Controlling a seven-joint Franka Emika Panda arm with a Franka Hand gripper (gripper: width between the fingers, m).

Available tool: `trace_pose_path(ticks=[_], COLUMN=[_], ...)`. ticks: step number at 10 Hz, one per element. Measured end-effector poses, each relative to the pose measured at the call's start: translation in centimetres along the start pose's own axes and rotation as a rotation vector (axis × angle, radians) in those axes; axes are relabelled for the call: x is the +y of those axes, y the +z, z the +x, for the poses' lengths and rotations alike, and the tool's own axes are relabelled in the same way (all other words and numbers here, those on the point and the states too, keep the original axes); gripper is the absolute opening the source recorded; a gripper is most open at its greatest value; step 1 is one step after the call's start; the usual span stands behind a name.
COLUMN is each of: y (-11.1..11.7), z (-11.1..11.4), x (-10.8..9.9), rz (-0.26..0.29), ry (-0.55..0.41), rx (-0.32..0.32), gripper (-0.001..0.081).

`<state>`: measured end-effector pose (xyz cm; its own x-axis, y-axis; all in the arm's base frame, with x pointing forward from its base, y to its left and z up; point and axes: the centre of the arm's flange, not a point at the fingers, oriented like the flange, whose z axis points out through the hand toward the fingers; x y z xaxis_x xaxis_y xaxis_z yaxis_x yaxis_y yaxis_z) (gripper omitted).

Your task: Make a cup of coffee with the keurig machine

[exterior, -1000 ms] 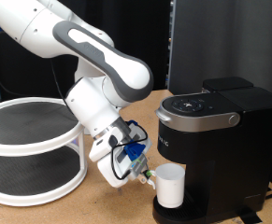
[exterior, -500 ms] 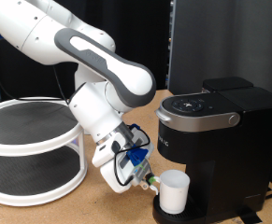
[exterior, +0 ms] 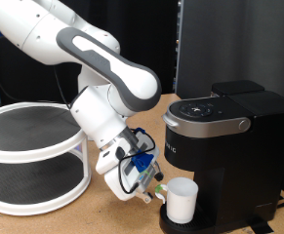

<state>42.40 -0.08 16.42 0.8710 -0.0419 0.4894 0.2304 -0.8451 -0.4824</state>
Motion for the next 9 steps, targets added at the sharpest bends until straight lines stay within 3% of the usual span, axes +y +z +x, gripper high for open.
trace_pose_path(ticks=[1, 2, 5, 7, 9], y=[-0.6, -1.6, -5.0, -7.0, -7.1], z=[-0.2, -0.4, -1.2, -2.1, -2.0], x=[0.0, 0.2, 0.7, 0.6, 0.7], rz=[0.018, 0.038, 0.065, 0.028, 0.026], ry=[0.001, -0.001, 0.0, -0.016, -0.014], rx=[-0.013, -0.025, -0.065, -0.077, -0.067], gripper=[0.0668, 0.0781, 0.0798, 0.0798, 0.0798])
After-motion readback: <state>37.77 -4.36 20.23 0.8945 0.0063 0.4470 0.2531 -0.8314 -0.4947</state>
